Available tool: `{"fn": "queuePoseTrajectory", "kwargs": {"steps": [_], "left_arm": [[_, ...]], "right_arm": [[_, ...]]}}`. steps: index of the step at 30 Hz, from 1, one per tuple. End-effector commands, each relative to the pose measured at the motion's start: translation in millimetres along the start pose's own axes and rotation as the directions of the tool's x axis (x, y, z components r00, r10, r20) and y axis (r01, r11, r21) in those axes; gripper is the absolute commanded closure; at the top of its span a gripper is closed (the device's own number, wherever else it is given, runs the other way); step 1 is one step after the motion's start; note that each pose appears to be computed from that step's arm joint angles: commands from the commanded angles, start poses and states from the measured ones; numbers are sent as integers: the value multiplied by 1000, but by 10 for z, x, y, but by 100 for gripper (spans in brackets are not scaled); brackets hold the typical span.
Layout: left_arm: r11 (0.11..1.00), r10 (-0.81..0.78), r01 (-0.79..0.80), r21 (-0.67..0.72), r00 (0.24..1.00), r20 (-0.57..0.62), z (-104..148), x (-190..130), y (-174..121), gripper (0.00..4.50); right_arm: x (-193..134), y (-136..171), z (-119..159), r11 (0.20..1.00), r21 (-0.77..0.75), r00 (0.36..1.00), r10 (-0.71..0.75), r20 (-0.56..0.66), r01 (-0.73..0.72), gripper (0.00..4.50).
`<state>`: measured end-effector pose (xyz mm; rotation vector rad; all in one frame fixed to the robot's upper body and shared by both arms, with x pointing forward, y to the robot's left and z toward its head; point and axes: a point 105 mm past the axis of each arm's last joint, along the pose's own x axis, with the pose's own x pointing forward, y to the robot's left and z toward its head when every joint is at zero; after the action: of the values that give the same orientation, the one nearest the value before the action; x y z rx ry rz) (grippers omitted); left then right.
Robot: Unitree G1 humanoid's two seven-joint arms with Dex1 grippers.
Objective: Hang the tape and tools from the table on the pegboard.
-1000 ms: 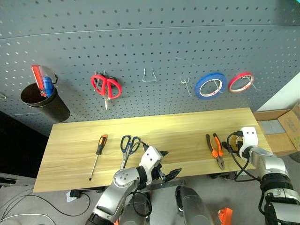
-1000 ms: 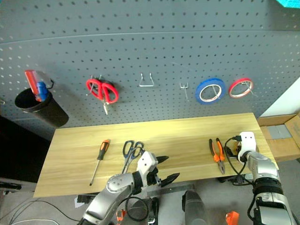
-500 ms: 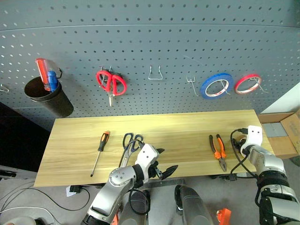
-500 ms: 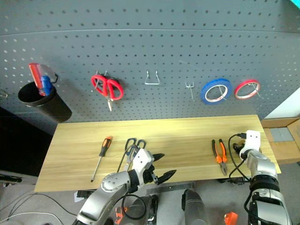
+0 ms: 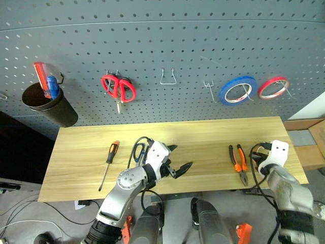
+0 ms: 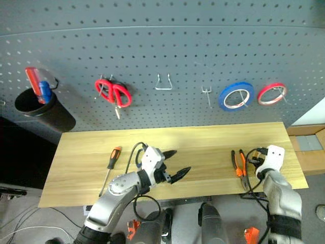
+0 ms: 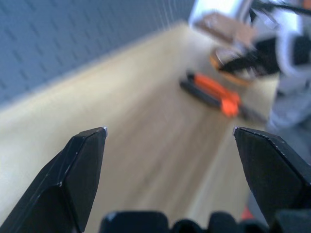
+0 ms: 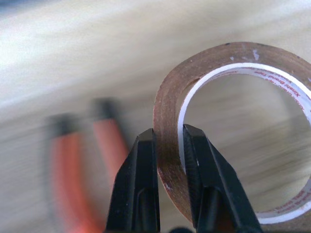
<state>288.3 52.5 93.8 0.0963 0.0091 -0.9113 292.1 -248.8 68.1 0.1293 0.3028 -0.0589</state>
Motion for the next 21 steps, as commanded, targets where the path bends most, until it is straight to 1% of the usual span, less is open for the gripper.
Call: {"fn": "queuePoseTrajectory", "kwargs": {"steps": [1, 4, 5, 7, 8, 9, 10, 11, 14, 18, 21], "left_arm": [[999, 16, -19, 35, 996, 93, 143, -1, 102, 0], [995, 78, -88, 49, 983, 169, 271, -3, 272, 0], [993, 97, -107, 50, 978, 184, 294, -8, 314, 0], [989, 119, -135, 63, 971, 209, 322, -15, 386, 0], [987, 121, -141, 78, 969, 216, 339, -36, 417, 0], [985, 123, -145, 88, 968, 220, 344, -42, 441, 0], [986, 118, -143, 90, 964, 238, 387, -64, 452, 0], [986, 113, -140, 91, 960, 255, 425, -81, 456, 0], [988, 79, -113, 102, 955, 284, 492, -116, 408, 0], [982, 96, -143, 121, 939, 330, 541, -203, 401, 0], [983, 82, -131, 127, 940, 332, 558, -244, 358, 0]], "right_arm": [[-408, 355, 477, 985, -88, 959, 166, 231, -149, 436], [-692, 670, 574, 952, -176, 914, 293, 281, -251, 436], [-745, 743, 593, 943, -195, 904, 316, 288, -268, 436], [-835, 987, 654, 918, -220, 871, 387, 304, -331, 436], [-894, 1170, 708, 892, -273, 843, 437, 312, -361, 436], [-932, 1285, 740, 873, -309, 824, 469, 317, -377, 436], [-947, 1419, 766, 837, -391, 801, 512, 310, -384, 436], [-942, 1508, 797, 816, -437, 785, 534, 314, -379, 436], [-856, 1657, 856, 756, -557, 752, 577, 319, -343, 436], [-719, 1720, 945, 745, -600, 726, 580, 369, -290, 436], [-652, 1749, 1028, 731, -633, 698, 592, 403, -255, 436]]}}
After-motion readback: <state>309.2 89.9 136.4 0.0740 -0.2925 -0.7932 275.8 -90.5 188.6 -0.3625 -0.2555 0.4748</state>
